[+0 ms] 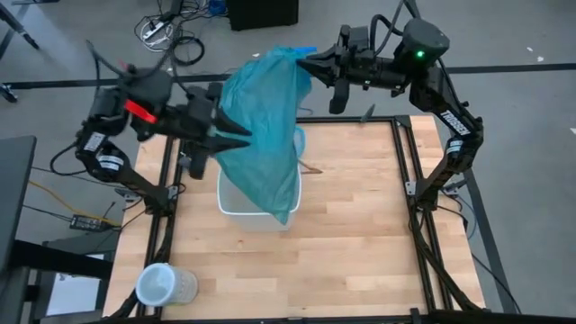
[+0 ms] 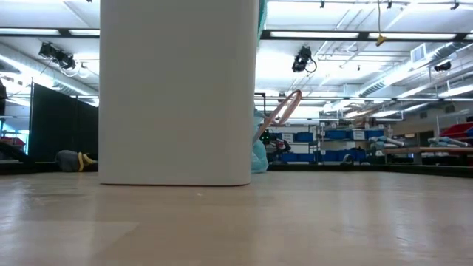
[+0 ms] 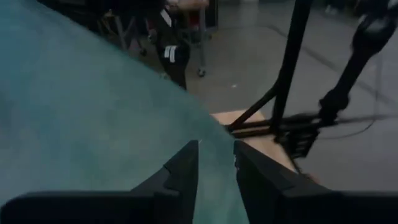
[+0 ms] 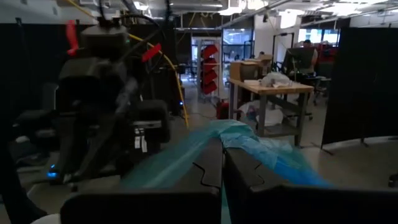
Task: Place trash/remove bag and relplace
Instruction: Insert the green plastic trash bag into the trash bin
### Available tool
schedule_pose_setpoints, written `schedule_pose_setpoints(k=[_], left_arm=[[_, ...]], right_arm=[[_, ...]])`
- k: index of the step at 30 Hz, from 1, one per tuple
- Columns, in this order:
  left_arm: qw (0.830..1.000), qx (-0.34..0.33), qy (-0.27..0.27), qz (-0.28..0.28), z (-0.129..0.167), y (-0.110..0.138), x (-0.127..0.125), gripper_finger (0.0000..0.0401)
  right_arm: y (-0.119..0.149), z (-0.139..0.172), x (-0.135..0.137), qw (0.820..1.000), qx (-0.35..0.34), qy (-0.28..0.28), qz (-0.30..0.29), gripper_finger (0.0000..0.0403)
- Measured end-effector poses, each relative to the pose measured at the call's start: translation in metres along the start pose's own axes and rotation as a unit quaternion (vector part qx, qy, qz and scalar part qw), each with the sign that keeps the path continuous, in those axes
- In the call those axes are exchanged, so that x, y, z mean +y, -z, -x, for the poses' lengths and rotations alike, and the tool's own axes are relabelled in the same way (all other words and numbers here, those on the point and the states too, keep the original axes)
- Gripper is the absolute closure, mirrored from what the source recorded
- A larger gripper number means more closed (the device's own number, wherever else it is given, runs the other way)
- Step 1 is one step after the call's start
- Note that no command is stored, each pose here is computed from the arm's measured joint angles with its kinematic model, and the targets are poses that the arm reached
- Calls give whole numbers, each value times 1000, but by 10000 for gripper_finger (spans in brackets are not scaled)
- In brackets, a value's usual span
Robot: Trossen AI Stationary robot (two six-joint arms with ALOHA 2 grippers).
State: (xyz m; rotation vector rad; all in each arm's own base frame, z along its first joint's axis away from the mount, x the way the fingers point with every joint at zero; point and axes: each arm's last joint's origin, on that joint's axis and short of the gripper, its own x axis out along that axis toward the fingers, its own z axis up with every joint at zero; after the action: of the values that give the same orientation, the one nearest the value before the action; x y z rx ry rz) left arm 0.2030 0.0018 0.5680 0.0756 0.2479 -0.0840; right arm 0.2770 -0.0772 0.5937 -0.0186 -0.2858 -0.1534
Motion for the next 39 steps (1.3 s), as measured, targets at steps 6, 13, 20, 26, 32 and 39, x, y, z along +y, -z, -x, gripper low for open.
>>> schedule_pose_setpoints(k=[6,13,20,26,32,39], left_arm=[[993,102,-39,-44,-31,16,-16,345],[936,314,-143,-62,-72,57,-29,396],[936,332,-107,-55,-91,63,-43,392],[934,350,-60,-33,-98,73,-56,392],[911,410,-31,-38,-112,99,-64,392],[885,457,-59,-59,-137,135,-67,392]], right_arm=[[1,0,0,1000,4,0,4,403],[3,-1,9,1000,12,-19,-2,403],[4,-2,31,998,17,-60,-12,403],[6,-1,56,995,24,-101,-12,403],[5,-1,62,997,20,-79,13,403],[4,0,67,996,17,-90,10,403]])
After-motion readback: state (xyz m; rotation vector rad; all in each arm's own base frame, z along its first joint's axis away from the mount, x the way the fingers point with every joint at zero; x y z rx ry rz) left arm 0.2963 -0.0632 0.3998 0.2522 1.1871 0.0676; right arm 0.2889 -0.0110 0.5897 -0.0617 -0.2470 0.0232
